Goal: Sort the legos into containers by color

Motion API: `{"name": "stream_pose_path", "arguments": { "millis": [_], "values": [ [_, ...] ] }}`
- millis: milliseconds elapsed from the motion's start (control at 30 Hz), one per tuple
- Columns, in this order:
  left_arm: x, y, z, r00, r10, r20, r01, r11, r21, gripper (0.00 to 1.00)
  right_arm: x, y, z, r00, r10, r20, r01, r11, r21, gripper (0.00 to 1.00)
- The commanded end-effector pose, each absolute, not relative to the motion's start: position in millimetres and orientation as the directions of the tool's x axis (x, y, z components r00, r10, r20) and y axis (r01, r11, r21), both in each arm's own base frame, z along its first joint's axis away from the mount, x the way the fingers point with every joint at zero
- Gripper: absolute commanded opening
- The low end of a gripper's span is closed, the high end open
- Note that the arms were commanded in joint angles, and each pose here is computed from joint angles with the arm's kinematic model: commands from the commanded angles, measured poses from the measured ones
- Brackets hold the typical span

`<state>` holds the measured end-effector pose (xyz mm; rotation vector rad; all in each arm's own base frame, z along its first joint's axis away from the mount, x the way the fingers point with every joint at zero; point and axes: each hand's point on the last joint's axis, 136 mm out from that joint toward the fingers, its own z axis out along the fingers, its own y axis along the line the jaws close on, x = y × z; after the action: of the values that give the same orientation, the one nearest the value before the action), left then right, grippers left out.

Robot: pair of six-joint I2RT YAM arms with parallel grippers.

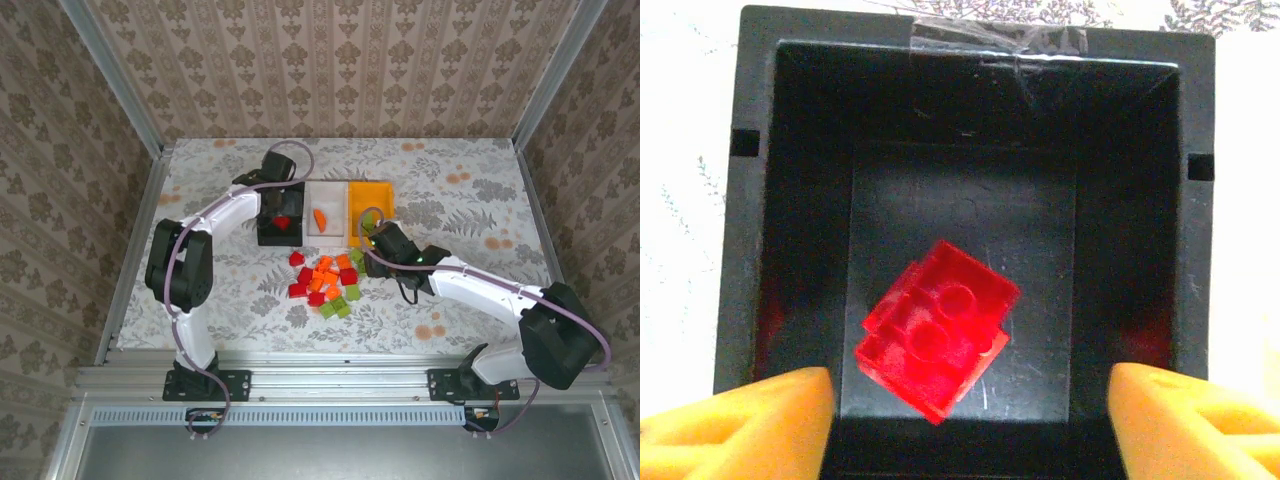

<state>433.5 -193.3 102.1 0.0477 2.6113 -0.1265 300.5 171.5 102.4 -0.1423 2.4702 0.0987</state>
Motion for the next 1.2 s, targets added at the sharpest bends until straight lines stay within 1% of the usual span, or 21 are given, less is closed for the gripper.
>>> {"name": "stream_pose_path", "arguments": {
  "millis": [0, 33, 67, 133, 200, 333, 400, 500, 567, 633, 700, 767, 933, 1067, 1167],
  "values": [
    [430.8, -207.0, 137.0, -0.846, 0.006, -0.533, 0.109, 0.981, -0.16, 0.85, 295.6, 170.3, 109.3, -0.778, -0.063, -0.625, -0.131, 0.989, 0.063, 0.61],
    [425.0, -213.3, 146.8, -0.838, 0.01, -0.546, 0.134, 0.973, -0.186, 0.9, 294.7, 170.5, 110.6, -0.777, -0.061, -0.627, -0.132, 0.989, 0.067, 0.61],
    [418.0, -217.0, 154.7, -0.831, 0.015, -0.557, 0.152, 0.968, -0.201, 0.91, 293.9, 170.3, 111.3, -0.777, -0.062, -0.627, -0.133, 0.989, 0.067, 0.61],
    [397.0, -222.6, 165.4, -0.821, 0.018, -0.571, 0.186, 0.953, -0.238, 0.91, 291.6, 169.6, 112.7, -0.775, -0.059, -0.629, -0.131, 0.989, 0.068, 0.61],
    [369.8, -228.8, 165.3, -0.817, 0.025, -0.575, 0.222, 0.936, -0.275, 0.91, 288.3, 170.6, 111.9, -0.778, -0.055, -0.626, -0.131, 0.988, 0.076, 0.61],
    [300.1, -240.6, 127.7, -0.844, 0.107, -0.526, 0.306, 0.9, -0.309, 0.88, 278.3, 173.1, 106.4, -0.787, -0.061, -0.615, -0.139, 0.987, 0.081, 0.6],
    [269.0, -242.8, 110.3, -0.846, 0.155, -0.51, 0.345, 0.888, -0.303, 0.88, 275.6, 171.2, 102.6, -0.791, -0.059, -0.609, -0.133, 0.988, 0.077, 0.6],
    [236.3, -241.7, 87.9, -0.848, 0.213, -0.485, 0.383, 0.879, -0.285, 0.89, 273.3, 171.8, 99.1, -0.798, -0.051, -0.601, -0.129, 0.988, 0.088, 0.6],
    [229.9, -235.0, 77.8, -0.874, 0.181, -0.452, 0.33, 0.902, -0.277, 0.89, 273.0, 173.7, 98.0, -0.799, -0.045, -0.599, -0.129, 0.987, 0.098, 0.6],
    [227.6, -228.6, 68.5, -0.902, 0.101, -0.42, 0.234, 0.932, -0.278, 0.9, 273.0, 175.5, 97.4, -0.801, -0.044, -0.597, -0.13, 0.986, 0.102, 0.6],
    [226.3, -222.0, 58.9, -0.912, 0.019, -0.411, 0.144, 0.95, -0.276, 0.9, 272.7, 176.4, 97.7, -0.8, -0.045, -0.598, -0.13, 0.986, 0.1, 0.6],
    [224.5, -219.9, 51.4, -0.911, -0.03, -0.411, 0.092, 0.958, -0.272, 0.89, 272.0, 176.5, 97.7, -0.8, -0.047, -0.599, -0.132, 0.986, 0.098, 0.6],
    [225.1, -219.8, 35.1, -0.919, -0.038, -0.392, 0.051, 0.975, -0.215, 0.83, 270.3, 175.5, 96.7, -0.801, -0.05, -0.597, -0.131, 0.987, 0.093, 0.6],
    [229.3, -212.5, 29.8, -0.911, -0.056, -0.408, 0.019, 0.984, -0.178, 0.76, 268.6, 173.7, 95.8, -0.802, -0.055, -0.594, -0.132, 0.987, 0.088, 0.6],
    [230.3, -206.9, 28.1, -0.902, -0.062, -0.426, 0.013, 0.986, -0.169, 0.73, 267.8, 171.2, 94.8, -0.802, -0.06, -0.594, -0.131, 0.988, 0.077, 0.6]
  ]
}}
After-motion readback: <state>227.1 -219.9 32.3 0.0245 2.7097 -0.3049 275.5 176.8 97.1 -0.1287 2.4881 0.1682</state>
